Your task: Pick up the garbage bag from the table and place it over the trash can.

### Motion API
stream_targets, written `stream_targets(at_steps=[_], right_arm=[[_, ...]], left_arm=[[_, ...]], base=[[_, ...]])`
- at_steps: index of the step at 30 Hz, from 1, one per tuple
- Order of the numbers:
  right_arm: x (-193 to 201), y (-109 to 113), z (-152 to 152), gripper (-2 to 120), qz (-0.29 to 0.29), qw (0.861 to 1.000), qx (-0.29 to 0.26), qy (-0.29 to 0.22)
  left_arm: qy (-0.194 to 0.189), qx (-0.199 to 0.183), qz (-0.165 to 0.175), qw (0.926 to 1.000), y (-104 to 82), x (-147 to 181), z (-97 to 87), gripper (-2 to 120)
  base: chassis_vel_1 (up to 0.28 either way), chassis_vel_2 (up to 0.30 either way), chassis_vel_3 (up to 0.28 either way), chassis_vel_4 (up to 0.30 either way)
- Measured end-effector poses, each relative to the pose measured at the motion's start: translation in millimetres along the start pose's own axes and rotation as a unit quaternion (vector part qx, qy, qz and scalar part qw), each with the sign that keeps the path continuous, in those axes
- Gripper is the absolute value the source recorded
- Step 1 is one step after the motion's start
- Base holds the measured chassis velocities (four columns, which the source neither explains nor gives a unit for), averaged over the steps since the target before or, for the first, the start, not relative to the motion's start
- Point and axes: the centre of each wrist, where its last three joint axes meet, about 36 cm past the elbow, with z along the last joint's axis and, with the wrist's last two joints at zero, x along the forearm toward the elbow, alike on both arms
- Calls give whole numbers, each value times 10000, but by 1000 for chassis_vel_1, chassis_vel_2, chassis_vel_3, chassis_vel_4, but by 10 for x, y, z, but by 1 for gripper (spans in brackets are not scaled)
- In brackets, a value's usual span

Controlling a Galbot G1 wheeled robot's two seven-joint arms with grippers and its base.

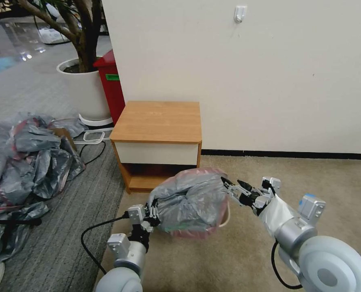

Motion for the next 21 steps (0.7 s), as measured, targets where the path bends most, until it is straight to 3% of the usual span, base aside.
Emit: stream_targets(at_steps=[4,21], right_arm=[[54,107,63,99,-180,9995,-75,256],[-102,280,322,100,-531,9966,3,625]], left_arm=[[-81,107,-81,9999,46,-24,-74,9],[-296,213,-1,9993,23,-7,-264,9]], base=[[0,0,0,0],[0,0,0,0]])
